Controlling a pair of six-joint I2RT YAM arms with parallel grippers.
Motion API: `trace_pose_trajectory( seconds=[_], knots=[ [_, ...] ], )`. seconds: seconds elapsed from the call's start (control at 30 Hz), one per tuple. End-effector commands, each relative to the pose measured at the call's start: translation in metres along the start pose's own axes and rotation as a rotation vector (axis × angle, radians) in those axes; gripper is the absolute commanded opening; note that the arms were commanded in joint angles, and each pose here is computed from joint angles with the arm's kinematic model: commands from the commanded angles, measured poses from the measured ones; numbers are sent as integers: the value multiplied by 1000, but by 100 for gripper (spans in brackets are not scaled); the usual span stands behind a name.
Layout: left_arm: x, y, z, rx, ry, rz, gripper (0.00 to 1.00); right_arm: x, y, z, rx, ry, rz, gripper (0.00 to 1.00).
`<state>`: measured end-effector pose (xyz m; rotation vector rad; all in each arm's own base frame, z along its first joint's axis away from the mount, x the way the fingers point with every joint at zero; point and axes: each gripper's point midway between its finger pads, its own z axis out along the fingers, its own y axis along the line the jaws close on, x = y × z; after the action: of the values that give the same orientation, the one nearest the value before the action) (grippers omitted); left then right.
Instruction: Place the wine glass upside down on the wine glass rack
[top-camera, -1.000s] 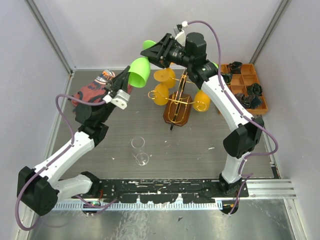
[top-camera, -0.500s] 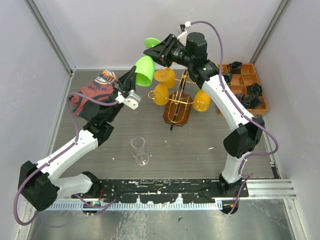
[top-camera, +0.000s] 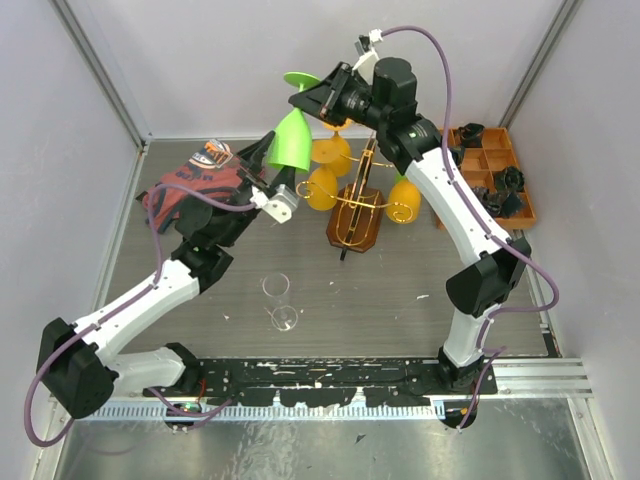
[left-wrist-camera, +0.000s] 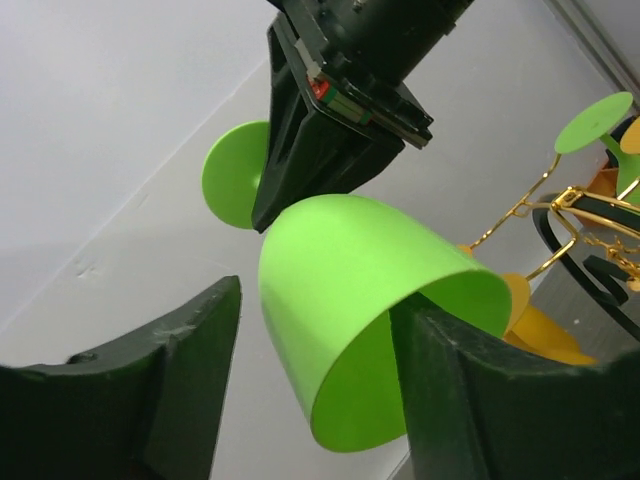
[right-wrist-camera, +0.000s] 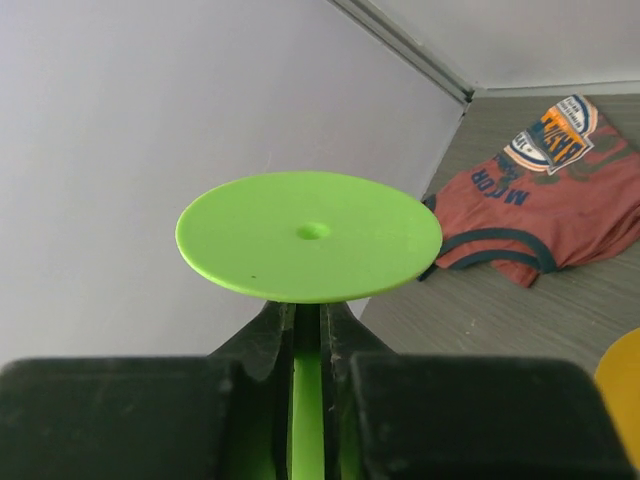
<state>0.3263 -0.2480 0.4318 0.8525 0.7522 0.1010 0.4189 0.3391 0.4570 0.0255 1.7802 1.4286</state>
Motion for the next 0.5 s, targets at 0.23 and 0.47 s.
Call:
trace_pose_trajectory(
  seconds=[0.23,0.47],
  knots=[
    [2,-3,-28,30,86,-128,98,-49,12,-41,140,-205,-462,1],
    [34,63,-29,-253,319,-273,98,-42,32,-72,128,-279,-751,1]
  ],
)
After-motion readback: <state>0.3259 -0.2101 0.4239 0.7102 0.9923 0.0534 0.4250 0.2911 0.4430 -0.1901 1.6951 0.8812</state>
